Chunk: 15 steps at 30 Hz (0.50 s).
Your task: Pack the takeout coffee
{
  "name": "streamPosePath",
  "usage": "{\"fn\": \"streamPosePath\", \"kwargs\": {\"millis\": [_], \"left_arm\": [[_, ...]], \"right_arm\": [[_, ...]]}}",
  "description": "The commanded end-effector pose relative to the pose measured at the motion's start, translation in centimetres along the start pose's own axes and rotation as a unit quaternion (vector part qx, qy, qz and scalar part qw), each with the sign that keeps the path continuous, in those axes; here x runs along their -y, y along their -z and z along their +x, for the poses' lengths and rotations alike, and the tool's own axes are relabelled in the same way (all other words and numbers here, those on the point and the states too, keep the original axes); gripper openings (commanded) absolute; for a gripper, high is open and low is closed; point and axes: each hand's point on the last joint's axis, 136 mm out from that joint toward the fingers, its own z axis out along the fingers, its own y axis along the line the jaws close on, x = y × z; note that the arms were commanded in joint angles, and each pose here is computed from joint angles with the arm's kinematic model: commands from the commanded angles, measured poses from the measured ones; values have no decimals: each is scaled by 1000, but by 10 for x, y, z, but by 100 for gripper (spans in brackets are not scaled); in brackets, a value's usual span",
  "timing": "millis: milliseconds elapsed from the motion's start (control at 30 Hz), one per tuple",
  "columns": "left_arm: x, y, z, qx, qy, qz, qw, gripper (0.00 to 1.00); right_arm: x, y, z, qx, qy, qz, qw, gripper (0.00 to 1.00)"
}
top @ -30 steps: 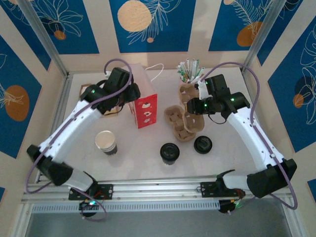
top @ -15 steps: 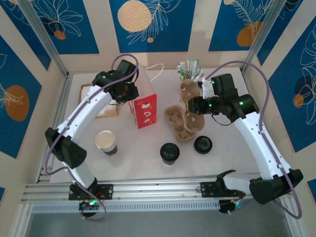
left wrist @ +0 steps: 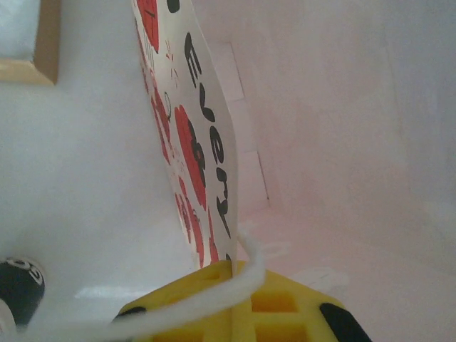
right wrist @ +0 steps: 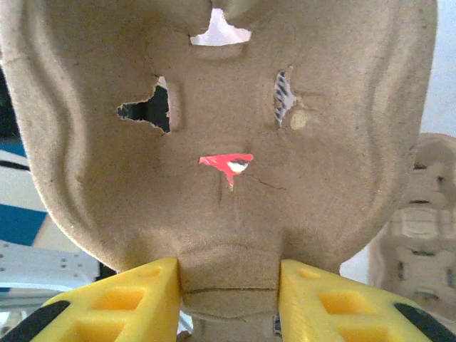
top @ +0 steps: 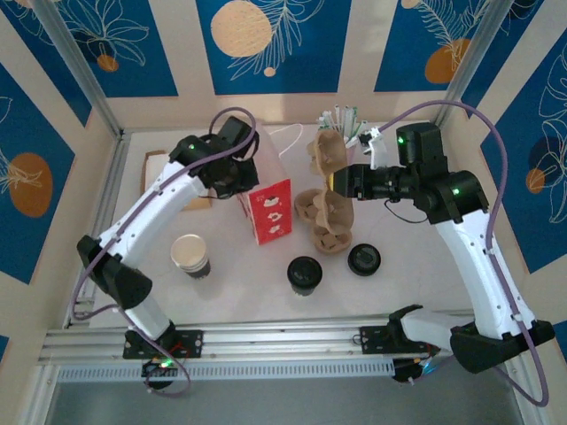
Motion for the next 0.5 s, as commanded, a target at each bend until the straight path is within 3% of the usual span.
{"fn": "streamPosePath", "kwargs": {"millis": [0, 467], "left_arm": [[-9, 19, 26, -5, 19, -8, 1000, 0], [-18, 29, 75, 8, 42, 4, 999, 0]], "right_arm": [[-34, 16, 4, -6, -7, -62, 998, 40], [-73, 22, 0, -13, -14, -128, 992, 40]]}}
